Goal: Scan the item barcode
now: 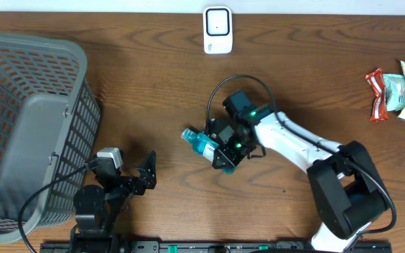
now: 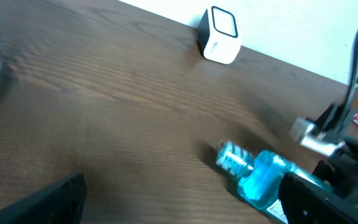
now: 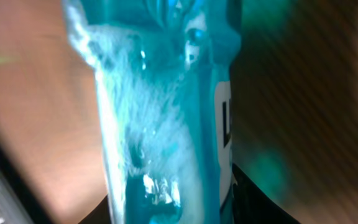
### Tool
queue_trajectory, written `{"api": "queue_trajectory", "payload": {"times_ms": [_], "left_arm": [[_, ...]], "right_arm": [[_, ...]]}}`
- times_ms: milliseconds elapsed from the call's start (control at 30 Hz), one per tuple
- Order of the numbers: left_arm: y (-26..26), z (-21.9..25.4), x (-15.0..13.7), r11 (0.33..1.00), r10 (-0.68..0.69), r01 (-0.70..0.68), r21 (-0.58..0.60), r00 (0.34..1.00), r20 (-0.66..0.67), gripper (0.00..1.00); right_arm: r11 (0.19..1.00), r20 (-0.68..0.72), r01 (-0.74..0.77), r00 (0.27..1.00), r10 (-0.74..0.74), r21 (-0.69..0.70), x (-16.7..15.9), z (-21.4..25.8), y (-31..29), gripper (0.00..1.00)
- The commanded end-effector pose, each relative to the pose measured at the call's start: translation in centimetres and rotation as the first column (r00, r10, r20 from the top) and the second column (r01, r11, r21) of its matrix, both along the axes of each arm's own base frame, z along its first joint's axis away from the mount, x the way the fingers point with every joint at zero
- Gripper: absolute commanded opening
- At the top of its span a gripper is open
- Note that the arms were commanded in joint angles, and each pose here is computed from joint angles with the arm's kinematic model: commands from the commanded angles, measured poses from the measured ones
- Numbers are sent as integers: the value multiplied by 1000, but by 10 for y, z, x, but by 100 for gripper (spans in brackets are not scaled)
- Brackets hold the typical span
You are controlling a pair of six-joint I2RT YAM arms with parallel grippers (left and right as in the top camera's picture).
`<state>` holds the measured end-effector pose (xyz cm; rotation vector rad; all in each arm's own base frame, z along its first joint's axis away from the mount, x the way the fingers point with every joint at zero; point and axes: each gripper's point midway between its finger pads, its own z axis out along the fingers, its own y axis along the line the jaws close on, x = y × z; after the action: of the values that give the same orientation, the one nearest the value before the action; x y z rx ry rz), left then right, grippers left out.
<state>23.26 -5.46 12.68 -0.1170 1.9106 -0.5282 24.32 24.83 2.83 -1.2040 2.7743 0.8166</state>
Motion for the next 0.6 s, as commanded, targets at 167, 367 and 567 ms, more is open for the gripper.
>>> {"api": "queue_trajectory", "payload": {"times_ms": [167,367,567], "left_arm": [[0,3,0,1000,-3,3,-5,1000,7,98],[0,3,0,1000,-3,3,-5,1000,7,98],[0,3,0,1000,-3,3,-5,1000,7,98]], "right_arm": [[853,20,-149,987,160,500,-7,88,23,1],[810,24,-165,983,183,563,-12,99,12,1],[789,57,-214,973,222,576,-23,108,6,1]]}}
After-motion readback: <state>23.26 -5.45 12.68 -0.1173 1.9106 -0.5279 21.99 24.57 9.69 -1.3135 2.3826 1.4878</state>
